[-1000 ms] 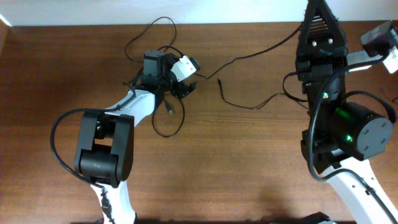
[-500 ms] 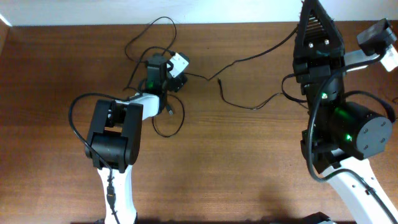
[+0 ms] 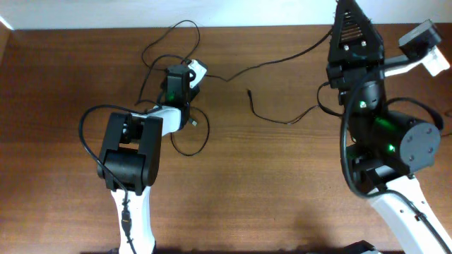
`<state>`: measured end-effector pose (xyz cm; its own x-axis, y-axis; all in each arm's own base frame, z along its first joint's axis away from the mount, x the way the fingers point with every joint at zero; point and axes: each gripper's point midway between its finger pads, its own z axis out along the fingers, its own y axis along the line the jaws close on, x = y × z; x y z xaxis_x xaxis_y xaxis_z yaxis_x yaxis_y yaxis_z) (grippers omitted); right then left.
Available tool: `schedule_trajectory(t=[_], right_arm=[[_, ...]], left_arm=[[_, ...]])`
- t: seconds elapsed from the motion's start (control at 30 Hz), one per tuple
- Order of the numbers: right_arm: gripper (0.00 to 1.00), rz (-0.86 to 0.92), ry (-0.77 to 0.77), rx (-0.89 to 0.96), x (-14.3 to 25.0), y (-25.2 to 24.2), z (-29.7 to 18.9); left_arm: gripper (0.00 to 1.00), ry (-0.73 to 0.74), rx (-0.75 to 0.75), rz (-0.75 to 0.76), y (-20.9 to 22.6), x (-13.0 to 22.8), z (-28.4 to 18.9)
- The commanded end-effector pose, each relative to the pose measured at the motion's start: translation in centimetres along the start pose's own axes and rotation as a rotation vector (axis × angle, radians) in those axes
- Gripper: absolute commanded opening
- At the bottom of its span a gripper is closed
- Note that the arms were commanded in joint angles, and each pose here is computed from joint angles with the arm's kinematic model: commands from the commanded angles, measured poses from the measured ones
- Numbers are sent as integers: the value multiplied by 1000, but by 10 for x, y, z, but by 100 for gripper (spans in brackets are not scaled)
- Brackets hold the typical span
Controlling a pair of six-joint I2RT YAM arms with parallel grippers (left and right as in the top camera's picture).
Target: Untangle cables
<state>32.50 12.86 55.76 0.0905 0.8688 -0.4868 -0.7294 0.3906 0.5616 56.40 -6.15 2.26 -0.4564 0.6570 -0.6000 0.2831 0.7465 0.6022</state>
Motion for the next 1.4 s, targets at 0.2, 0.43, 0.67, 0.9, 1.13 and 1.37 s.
schedule_trajectory(t=[0.2,0.43,0.67,0.9,1.13,1.37], right_arm=[[4,-404,-90,390,-21,-72,-14],[4,-613,1,647,-14,-136,-34],[4,-695,62,855,-30,-216,-61],[4,-744,98,1030,-70,-293,-102],[4,-798,8,1235,-146,-339,-162],[4,-820,-64,1420,-216,-365,-234]], left_arm=[[0,-44,-101,-102,104,-52,-87],[0,-47,-242,-105,204,-49,-176],[0,-84,-64,-6,171,-59,-201],[0,-359,344,42,74,-120,-225],[0,-364,408,108,25,-133,-207],[0,-352,565,145,-47,-137,-198]])
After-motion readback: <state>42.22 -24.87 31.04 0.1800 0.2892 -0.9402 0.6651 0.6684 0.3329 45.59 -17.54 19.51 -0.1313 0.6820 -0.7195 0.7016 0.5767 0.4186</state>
